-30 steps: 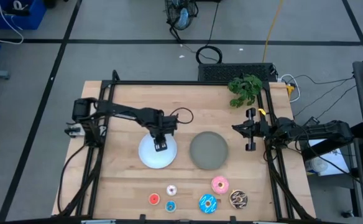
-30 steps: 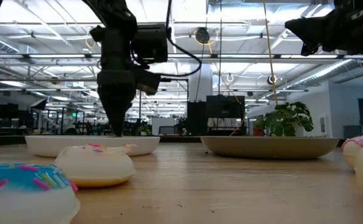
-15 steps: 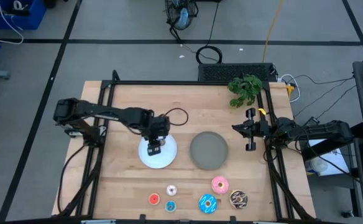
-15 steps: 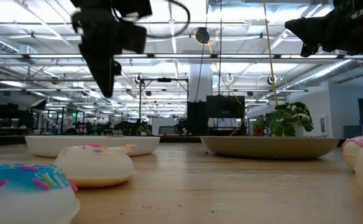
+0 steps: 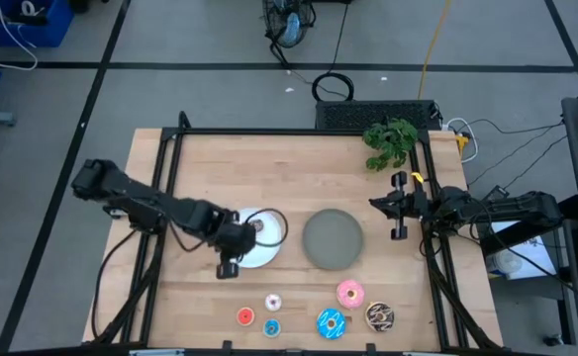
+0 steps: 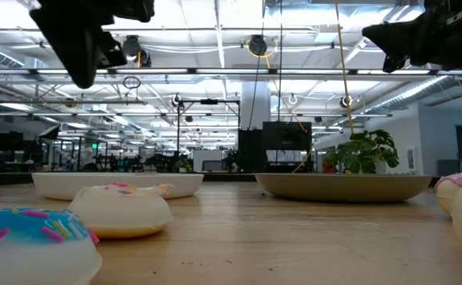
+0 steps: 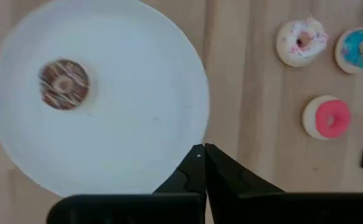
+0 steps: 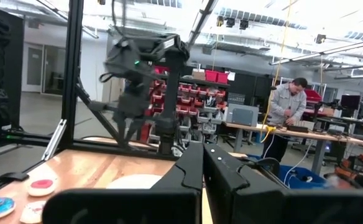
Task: Pick & Place donuts
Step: Put the small white doughnut on the white plate
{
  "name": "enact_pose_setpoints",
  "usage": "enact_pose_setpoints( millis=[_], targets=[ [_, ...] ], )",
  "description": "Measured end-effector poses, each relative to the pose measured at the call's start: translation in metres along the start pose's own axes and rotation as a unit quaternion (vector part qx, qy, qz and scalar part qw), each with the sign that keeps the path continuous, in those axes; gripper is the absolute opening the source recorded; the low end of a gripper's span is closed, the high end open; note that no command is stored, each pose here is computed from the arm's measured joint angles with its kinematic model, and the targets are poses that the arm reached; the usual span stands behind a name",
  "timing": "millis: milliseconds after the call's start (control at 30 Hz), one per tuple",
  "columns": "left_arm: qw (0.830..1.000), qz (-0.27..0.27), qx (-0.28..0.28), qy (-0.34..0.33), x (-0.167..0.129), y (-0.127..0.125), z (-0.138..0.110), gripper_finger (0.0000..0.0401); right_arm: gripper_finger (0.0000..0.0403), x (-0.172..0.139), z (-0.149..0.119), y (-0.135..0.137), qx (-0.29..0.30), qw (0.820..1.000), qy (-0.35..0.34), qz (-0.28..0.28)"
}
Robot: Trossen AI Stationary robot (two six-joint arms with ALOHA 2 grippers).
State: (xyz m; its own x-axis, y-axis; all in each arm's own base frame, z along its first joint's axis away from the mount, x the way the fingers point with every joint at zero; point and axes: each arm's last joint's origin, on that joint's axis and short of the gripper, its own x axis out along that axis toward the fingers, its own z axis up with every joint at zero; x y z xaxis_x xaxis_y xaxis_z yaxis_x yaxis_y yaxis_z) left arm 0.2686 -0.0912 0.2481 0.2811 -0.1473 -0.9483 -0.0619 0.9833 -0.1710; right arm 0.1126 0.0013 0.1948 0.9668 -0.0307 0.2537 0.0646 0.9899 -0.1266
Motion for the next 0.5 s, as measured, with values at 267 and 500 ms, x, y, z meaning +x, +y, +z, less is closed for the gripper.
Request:
enact_pose_setpoints(
  millis=[267,500],
  targets=[
    [0.999,-0.037,0.025,-0.014,0.016,-0.04,-0.006,0.0004,0.0,0.0,-0.001,-0.001,0.0,1.0,0.006,-0.013],
    [0.999,-0.03,-0.02,0.026,0.045,-0.063,-0.004,0.0004,0.0,0.0,-0.001,-0.001,0.001,1.0,0.007,-0.012]
  ],
)
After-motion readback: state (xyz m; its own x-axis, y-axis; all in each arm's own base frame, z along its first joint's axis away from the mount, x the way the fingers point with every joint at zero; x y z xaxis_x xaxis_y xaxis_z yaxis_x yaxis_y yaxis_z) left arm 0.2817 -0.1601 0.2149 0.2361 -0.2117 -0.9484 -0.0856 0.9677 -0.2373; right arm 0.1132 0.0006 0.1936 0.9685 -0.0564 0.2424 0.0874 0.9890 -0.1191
